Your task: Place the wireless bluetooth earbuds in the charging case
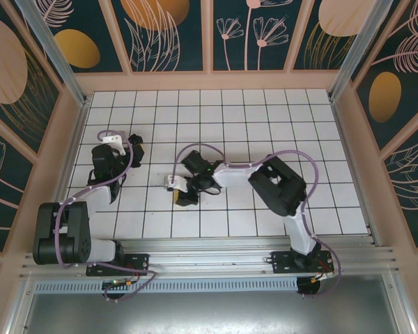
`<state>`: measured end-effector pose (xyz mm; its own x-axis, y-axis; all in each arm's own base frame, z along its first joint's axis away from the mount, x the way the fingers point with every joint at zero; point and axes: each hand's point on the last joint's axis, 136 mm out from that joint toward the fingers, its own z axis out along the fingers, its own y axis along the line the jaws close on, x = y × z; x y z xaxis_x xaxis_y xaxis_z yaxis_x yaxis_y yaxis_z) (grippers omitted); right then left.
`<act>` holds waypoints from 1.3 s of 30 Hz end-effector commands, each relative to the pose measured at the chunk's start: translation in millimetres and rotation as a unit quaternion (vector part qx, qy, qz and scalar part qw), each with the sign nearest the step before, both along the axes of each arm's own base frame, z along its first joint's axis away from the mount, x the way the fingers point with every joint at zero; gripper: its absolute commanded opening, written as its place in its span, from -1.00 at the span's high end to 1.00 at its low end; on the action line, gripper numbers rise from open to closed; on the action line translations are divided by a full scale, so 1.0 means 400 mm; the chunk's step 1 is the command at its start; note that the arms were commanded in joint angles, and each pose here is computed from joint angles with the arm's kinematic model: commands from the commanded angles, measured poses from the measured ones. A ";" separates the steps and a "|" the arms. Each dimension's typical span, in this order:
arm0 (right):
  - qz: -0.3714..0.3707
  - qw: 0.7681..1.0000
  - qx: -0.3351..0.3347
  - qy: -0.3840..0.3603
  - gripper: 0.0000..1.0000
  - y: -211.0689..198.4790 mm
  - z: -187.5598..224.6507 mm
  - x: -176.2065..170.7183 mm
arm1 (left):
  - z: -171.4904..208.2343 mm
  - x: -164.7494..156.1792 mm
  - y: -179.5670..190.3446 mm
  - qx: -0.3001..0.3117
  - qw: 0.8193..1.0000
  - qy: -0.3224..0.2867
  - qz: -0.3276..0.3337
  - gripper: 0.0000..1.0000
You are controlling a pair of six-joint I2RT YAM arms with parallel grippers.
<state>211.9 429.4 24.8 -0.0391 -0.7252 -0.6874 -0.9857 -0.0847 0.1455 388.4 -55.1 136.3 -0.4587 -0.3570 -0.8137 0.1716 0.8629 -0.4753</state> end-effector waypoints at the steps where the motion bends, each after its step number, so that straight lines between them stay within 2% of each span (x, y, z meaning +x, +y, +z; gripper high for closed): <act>1: -0.089 0.996 -0.002 0.002 0.71 -0.057 0.033 0.031 | 0.041 0.009 -0.008 0.005 1.000 -0.021 -0.015 0.98; 6: -0.170 0.985 -0.039 0.014 0.71 -0.167 0.008 0.031 | 0.048 0.011 -0.013 0.004 1.000 -0.022 -0.022 0.98; 11: -0.254 0.966 -0.040 0.030 0.72 -0.237 0.016 0.045 | 0.048 0.008 -0.027 0.003 0.999 -0.022 -0.032 0.98; 18: -0.374 0.924 -0.048 0.064 0.72 -0.339 0.023 0.040 | 0.039 0.007 -0.047 0.005 0.999 -0.016 -0.046 0.98; 22: -0.406 0.909 -0.029 0.087 0.54 -0.357 0.061 0.024 | 0.040 0.008 -0.050 0.004 0.999 -0.018 -0.048 0.98; 26: -0.434 0.895 -0.005 0.103 0.40 -0.356 0.149 0.045 | 0.042 0.008 -0.054 0.006 0.999 -0.018 -0.050 0.98; 30: -0.461 0.876 -0.041 0.135 0.35 -0.380 0.202 0.059 | 0.041 0.005 -0.060 0.008 0.998 -0.018 -0.053 0.98; 34: -0.447 0.878 -0.094 0.141 0.35 -0.390 0.229 0.048 | 0.043 0.003 -0.064 0.011 0.998 -0.019 -0.055 0.98; 36: -0.449 0.873 -0.124 0.148 0.34 -0.392 0.243 0.052 | 0.044 0.002 -0.067 0.011 0.998 -0.019 -0.056 0.98; 39: -0.469 0.850 -0.167 0.171 0.34 -0.394 0.246 0.063 | 0.045 0.001 -0.070 0.014 0.998 -0.019 -0.057 0.98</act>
<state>253.0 293.1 142.2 -0.7837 -0.3968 -0.4779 -0.5783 0.7470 0.3281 385.5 -80.1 140.6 -0.4916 -0.3055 -0.8155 0.2549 0.8449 -0.4702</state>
